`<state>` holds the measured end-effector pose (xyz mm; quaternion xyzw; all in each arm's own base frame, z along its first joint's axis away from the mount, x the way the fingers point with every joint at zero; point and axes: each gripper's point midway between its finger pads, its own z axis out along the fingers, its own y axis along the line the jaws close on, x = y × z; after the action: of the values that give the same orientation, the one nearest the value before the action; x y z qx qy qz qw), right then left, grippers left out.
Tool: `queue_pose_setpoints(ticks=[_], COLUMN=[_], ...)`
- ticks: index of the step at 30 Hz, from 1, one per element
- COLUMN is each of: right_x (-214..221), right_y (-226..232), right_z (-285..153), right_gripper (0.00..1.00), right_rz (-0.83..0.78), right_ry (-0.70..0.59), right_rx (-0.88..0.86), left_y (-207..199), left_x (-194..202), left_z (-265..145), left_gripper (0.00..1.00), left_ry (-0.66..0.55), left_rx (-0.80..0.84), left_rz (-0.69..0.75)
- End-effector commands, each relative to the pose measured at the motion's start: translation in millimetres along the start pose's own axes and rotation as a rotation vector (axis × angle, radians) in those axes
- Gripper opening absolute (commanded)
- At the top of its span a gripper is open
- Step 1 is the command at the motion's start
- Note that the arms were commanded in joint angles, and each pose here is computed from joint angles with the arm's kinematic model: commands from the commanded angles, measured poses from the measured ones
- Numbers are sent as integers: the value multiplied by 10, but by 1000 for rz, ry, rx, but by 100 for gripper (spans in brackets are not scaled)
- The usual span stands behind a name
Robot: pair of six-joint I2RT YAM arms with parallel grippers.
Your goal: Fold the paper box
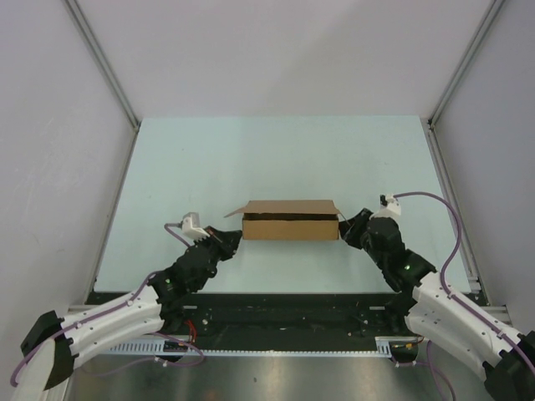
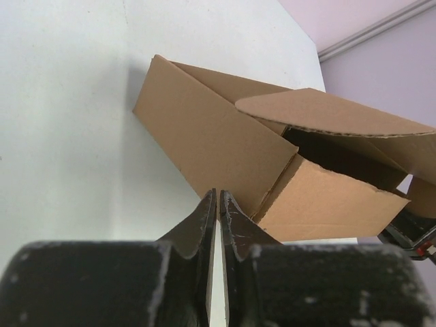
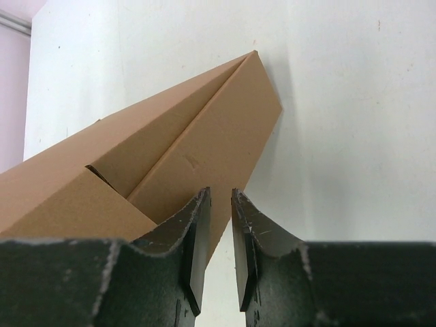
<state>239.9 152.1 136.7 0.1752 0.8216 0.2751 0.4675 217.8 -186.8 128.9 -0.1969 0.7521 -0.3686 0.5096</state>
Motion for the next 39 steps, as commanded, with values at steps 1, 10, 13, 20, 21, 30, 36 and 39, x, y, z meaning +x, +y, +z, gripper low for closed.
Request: queue_pose_setpoints(ticks=[1,10,13,20,21,30,36,39], right_x=[-127,-165,-190,-281,-288,-316,-305,-308], right_y=[582,663,677,727,725,752,732,713], right_z=[-76,-195,-239,-282,-283,-272,-256,-266], right_gripper=[27,28,28,30,30,32,39,44], right_rz=[31,45,52,47,47,48,42,34], right_ry=[11,6,-2,-18,-19,-3,7,4], right_rx=[-209,-231,-240,-239,-234,-206,-187,-180], left_y=[-567,-815,-869,-907,-900,-748,-658,-610], left_x=[-22,-180,-240,-275,-262,-123,-57,-35], left_z=[-84,-163,-185,-193,-189,-171,-152,-152], left_gripper=[11,11,11,11,11,11,11,12], left_ry=[59,46,37,34,38,78,96,100], left_rx=[172,227,233,234,231,189,154,142], left_rz=[-46,-62,-63,-58,-61,-80,-72,-69])
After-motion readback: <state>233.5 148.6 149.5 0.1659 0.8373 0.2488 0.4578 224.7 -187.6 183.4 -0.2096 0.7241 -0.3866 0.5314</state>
